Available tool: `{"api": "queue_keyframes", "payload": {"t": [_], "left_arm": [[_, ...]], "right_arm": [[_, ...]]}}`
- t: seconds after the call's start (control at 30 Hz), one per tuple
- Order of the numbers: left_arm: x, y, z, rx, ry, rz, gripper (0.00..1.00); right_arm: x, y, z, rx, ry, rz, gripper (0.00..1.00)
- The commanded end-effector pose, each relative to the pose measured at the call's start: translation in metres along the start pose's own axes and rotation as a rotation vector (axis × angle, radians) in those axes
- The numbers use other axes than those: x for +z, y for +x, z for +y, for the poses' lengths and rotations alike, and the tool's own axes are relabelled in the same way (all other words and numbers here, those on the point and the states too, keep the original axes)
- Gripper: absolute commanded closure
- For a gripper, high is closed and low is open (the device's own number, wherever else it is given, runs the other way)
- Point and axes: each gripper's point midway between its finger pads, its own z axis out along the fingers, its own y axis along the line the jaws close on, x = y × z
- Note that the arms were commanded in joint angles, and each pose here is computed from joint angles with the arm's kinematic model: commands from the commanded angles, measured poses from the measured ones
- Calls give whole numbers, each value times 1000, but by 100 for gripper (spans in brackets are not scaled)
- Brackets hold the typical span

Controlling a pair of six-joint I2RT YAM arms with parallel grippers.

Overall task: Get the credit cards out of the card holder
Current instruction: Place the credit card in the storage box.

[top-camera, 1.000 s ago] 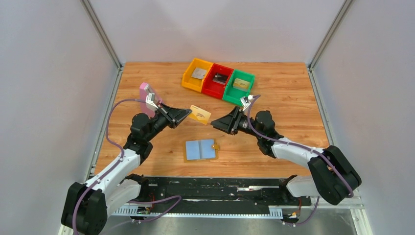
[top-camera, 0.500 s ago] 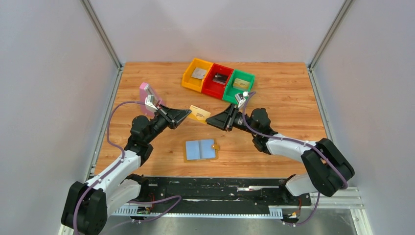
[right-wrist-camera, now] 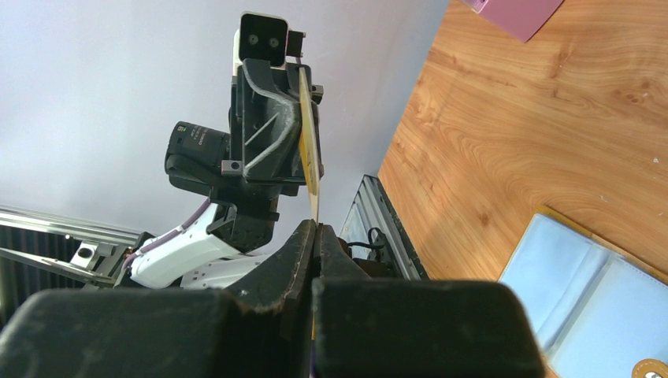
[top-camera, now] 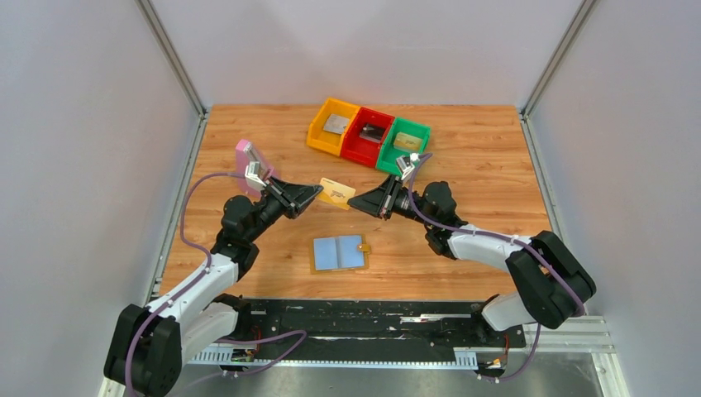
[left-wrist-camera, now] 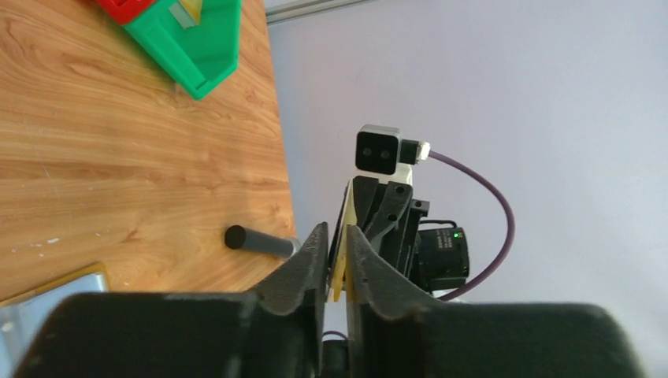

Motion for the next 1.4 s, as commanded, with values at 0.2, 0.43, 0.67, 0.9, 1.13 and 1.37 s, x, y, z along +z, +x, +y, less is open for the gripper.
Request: {"api": "queue_keyframes", "payload": {"t": [0.2, 0.43, 0.67, 0.9, 1.13, 1.37], "left_arm": [[-2, -2, -6, 69, -13, -1, 43], [-7, 6, -4, 195, -95, 89, 12], [-15, 12, -6, 312, -157, 173, 0], [-26, 2, -12, 575, -260, 267, 0], [-36, -4, -11, 762, -311, 347, 0], [-40, -6, -8, 793, -339, 356, 0]], "right_arm": [[-3, -25, 19, -87, -15, -33, 100], [-20, -49, 14, -111, 42, -21, 100], [-41, -91, 0, -144, 176, -21, 100], [-74, -151, -21, -145, 343, -70, 100], [-92, -208, -53, -97, 469, -121, 100], [-89, -246, -107, -13, 598, -100, 100]]}}
